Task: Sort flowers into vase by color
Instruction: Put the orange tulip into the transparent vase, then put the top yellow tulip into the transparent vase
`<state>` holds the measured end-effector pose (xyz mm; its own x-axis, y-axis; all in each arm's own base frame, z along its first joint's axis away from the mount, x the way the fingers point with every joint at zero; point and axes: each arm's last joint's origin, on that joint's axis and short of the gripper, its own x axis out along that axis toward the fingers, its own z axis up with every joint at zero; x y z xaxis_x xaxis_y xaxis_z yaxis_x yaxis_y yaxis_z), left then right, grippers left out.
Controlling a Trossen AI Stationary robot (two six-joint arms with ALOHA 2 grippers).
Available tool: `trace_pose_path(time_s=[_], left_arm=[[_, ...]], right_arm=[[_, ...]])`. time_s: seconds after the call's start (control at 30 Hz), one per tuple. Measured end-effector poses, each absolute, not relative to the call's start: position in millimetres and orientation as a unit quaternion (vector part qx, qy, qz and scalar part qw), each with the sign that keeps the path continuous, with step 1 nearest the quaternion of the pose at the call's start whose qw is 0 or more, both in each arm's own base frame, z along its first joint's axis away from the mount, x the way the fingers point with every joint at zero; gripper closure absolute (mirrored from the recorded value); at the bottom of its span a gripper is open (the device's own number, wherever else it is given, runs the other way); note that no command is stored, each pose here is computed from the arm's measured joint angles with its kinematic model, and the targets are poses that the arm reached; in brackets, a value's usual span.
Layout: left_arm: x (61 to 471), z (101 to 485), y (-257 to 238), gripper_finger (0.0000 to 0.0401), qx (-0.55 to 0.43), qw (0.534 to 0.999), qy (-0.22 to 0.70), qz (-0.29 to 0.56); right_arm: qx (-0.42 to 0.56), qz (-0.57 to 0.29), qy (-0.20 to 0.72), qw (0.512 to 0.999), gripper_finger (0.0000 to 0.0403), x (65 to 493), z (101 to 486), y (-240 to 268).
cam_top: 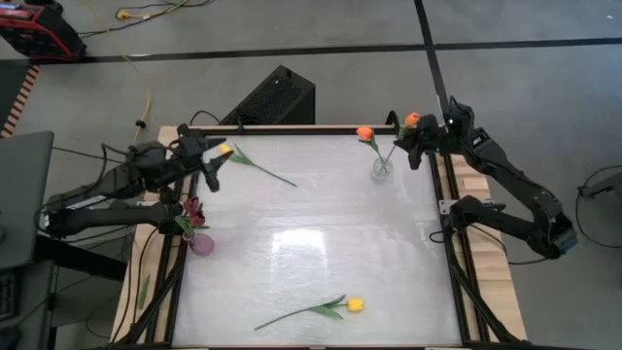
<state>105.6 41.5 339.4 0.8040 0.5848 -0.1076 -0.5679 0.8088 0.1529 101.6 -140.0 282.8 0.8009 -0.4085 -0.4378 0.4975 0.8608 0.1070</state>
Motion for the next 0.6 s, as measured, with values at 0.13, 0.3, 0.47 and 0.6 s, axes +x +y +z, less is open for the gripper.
trace_pose_path(time_s=[0.13,0.3,0.47,0.6], left_arm=[[107.9,334.1,42.2,0.0223,0.06,0.947,0.077,0.305],[108.5,333.6,42.3,0.0223,0.065,0.947,0.081,0.303],[110.5,332.8,42.9,0.0223,0.071,0.947,0.086,0.302],[113.2,331.6,43.7,0.0223,0.07,0.946,0.093,0.301]], right_arm=[[0.116,-0.241,0.247,0.931,0.0211,97.7,300.5,-134.9],[0.153,-0.23,0.289,0.917,0.0181,90.5,326.1,-123.1],[0.192,-0.204,0.329,0.902,0.0179,87.8,347.5,-107.5],[0.207,-0.179,0.337,0.901,0.0184,90.3,364.7,-94.5]])
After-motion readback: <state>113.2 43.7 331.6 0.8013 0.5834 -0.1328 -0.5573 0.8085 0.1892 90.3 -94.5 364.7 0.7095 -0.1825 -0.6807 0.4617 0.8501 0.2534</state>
